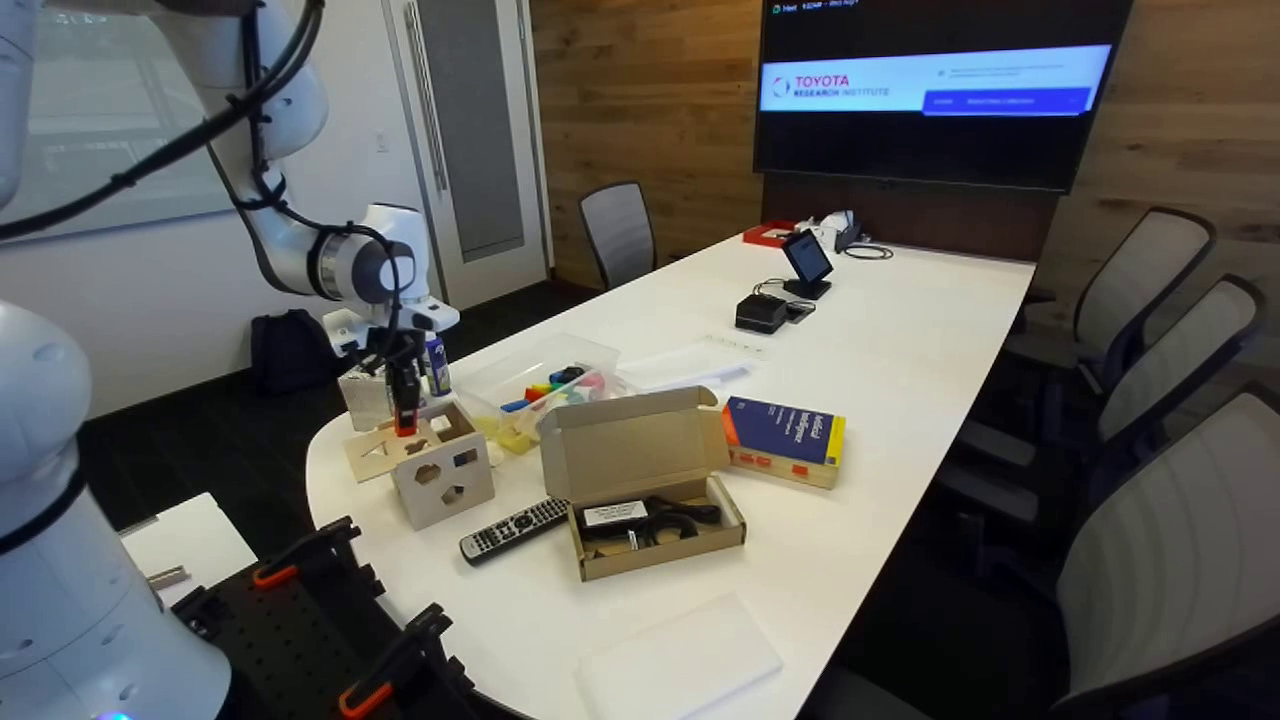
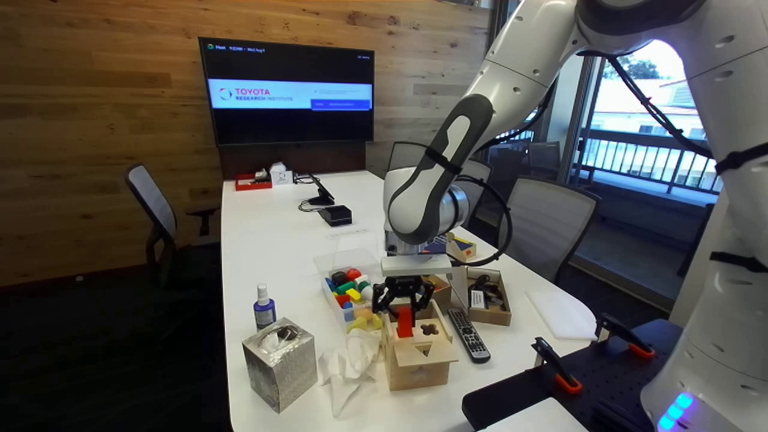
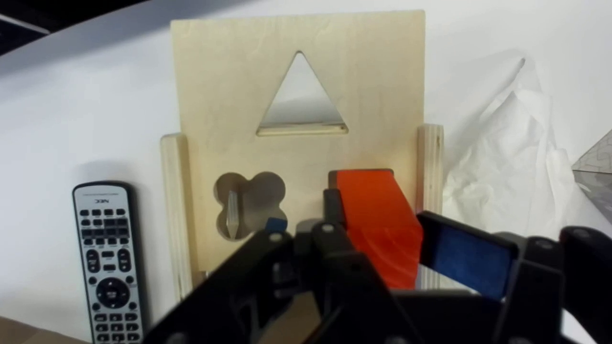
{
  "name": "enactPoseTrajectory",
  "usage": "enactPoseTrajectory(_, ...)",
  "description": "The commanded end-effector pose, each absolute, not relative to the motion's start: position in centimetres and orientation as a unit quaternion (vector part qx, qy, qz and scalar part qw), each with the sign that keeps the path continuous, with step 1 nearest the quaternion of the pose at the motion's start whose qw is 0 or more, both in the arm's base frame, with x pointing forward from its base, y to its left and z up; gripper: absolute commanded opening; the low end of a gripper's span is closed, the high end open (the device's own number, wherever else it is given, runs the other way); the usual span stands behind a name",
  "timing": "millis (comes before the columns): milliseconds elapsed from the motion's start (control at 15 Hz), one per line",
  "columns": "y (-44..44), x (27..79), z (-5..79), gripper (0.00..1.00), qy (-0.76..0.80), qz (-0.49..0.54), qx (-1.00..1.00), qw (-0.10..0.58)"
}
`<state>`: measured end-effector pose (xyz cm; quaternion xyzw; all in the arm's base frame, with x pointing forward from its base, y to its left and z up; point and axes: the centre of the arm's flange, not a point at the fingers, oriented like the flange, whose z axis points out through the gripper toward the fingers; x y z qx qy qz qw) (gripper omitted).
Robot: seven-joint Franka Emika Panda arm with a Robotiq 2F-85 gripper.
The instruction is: Through the square hole, put the orange block inside the cube-shaped object
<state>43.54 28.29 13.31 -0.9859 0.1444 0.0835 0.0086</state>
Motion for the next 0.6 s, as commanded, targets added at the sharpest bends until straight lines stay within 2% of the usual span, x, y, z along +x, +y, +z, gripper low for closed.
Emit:
enactPoseTrajectory(0,29.06,44.20,13.36,0.13,0.144,0.085,-0.986,0.000)
enactPoseTrajectory(533,29.02,44.79,12.96,0.13,0.142,0.099,-0.985,-0.003)
